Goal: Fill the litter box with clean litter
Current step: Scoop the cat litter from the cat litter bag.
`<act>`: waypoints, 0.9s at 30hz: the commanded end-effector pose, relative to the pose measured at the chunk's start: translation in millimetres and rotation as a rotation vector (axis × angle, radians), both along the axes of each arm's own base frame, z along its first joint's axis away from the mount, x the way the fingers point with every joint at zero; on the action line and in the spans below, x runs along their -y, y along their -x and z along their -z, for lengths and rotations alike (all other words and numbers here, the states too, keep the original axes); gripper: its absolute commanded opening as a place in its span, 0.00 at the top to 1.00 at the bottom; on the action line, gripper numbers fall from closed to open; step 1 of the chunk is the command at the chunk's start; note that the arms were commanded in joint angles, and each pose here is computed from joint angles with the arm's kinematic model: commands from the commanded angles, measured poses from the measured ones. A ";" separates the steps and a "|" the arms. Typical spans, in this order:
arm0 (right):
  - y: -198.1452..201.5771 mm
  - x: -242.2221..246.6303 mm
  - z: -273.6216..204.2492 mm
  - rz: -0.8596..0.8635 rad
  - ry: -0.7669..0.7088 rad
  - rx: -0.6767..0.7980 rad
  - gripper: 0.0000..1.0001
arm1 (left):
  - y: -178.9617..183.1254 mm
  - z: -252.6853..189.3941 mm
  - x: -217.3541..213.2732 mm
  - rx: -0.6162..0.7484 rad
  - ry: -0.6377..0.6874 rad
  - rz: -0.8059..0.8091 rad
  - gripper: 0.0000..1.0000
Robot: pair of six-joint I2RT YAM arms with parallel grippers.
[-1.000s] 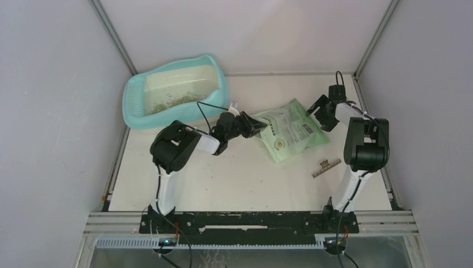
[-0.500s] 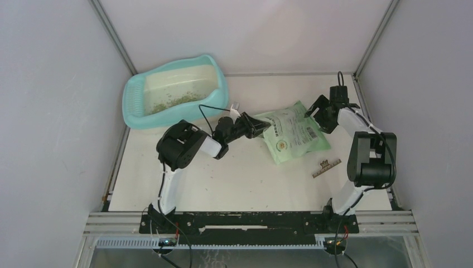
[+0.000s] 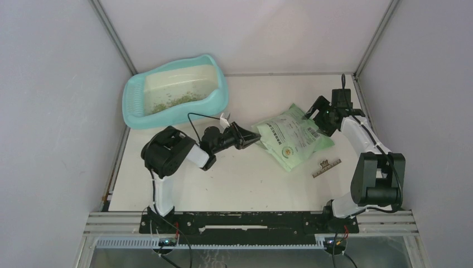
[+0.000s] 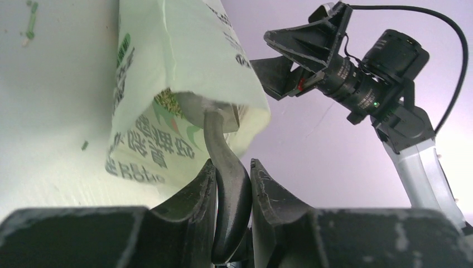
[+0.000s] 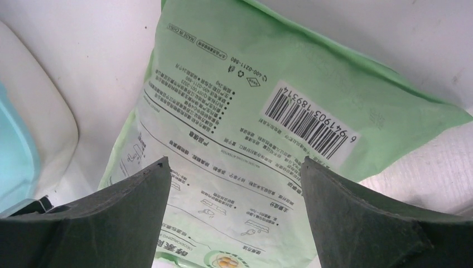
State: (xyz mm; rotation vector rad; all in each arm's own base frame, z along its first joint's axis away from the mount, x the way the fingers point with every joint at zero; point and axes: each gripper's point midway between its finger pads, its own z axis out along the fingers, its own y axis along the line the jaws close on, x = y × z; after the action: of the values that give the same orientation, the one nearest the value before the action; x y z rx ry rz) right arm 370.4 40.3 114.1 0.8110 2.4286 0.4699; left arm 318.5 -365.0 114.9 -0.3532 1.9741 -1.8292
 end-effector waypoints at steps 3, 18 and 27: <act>8.2 -6.2 -20.4 -0.041 0.007 0.060 0.08 | 24.6 -62.1 -23.7 0.182 0.103 0.017 0.84; 29.9 -16.9 -27.5 -0.071 0.005 0.080 0.08 | 77.6 -49.9 -66.5 0.186 0.056 -0.006 0.87; 36.3 -17.0 -26.5 -0.076 0.008 0.082 0.08 | 102.8 -52.1 -85.8 0.198 0.056 -0.025 0.86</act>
State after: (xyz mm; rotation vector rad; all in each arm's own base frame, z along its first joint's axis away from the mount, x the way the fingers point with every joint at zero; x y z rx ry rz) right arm 333.4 55.1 129.1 0.7321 2.4247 0.5014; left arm 223.7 -284.5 128.0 -0.3283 1.9596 -1.7777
